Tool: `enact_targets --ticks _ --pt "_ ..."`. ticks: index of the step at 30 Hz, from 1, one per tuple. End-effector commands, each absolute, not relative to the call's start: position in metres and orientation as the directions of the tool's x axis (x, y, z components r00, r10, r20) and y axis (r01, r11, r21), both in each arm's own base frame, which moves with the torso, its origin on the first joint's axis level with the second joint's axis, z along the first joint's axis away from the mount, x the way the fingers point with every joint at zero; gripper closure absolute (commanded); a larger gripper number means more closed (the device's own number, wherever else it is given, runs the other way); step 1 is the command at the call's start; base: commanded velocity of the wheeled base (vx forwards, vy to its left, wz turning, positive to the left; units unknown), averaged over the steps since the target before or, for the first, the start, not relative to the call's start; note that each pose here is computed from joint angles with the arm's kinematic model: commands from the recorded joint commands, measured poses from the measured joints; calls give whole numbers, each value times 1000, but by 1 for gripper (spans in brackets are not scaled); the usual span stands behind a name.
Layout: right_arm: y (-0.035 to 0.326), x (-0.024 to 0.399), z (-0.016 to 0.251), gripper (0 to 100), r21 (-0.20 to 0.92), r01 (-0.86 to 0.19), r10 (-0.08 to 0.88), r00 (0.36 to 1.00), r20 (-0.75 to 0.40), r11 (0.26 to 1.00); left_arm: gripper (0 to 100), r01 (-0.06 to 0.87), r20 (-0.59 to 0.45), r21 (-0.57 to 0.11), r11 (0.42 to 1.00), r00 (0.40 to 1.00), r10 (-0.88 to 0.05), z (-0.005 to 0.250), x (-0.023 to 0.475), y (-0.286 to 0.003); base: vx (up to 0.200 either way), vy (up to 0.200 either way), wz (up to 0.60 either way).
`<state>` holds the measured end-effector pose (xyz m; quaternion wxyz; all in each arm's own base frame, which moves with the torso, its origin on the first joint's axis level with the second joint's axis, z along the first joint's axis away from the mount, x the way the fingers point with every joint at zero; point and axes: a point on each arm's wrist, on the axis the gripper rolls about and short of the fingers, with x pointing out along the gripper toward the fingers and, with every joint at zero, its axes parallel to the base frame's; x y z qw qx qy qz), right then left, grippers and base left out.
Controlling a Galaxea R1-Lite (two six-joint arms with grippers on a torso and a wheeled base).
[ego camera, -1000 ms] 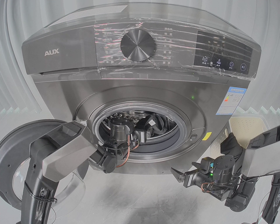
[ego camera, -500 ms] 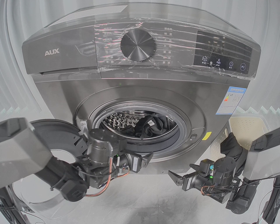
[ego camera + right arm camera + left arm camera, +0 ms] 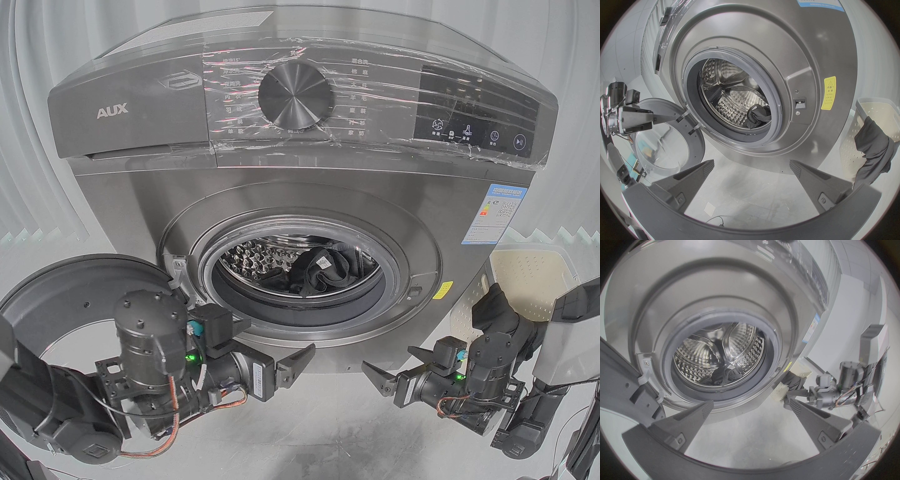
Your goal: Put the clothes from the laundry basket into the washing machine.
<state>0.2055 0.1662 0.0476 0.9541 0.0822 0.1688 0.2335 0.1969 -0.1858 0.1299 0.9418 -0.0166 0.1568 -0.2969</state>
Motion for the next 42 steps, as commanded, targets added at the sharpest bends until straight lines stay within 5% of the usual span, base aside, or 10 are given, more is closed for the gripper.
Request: enact_targets --ticks 1,7,15,18,31,38,42 --pt "161 199 57 0 231 -422 474 840 -264 877 0 581 -214 -196 790 761 -613 150 165 -170 0 0 0" --pt "146 187 82 0 201 -429 464 866 -184 880 0 570 -133 -278 773 775 -618 165 134 -136 0 0 0" --pt "112 174 107 0 173 -374 394 914 -99 911 0 526 -83 -278 804 820 -566 163 112 -99 0 0 0" --pt "95 177 109 0 147 -321 336 937 -92 935 0 500 -62 -261 826 845 -531 165 109 -90 0 0 0" --pt "73 148 118 0 111 -327 340 931 -132 938 0 372 -38 -146 917 924 -381 153 93 -54 -185 0 0" --pt "46 96 133 0 88 -324 333 934 -127 942 0 322 2 -52 945 947 -322 150 64 -31 -200 0 0" --pt "27 74 131 0 69 -206 213 969 -126 976 0 308 6 -29 951 951 -308 145 46 -20 -100 0 0"
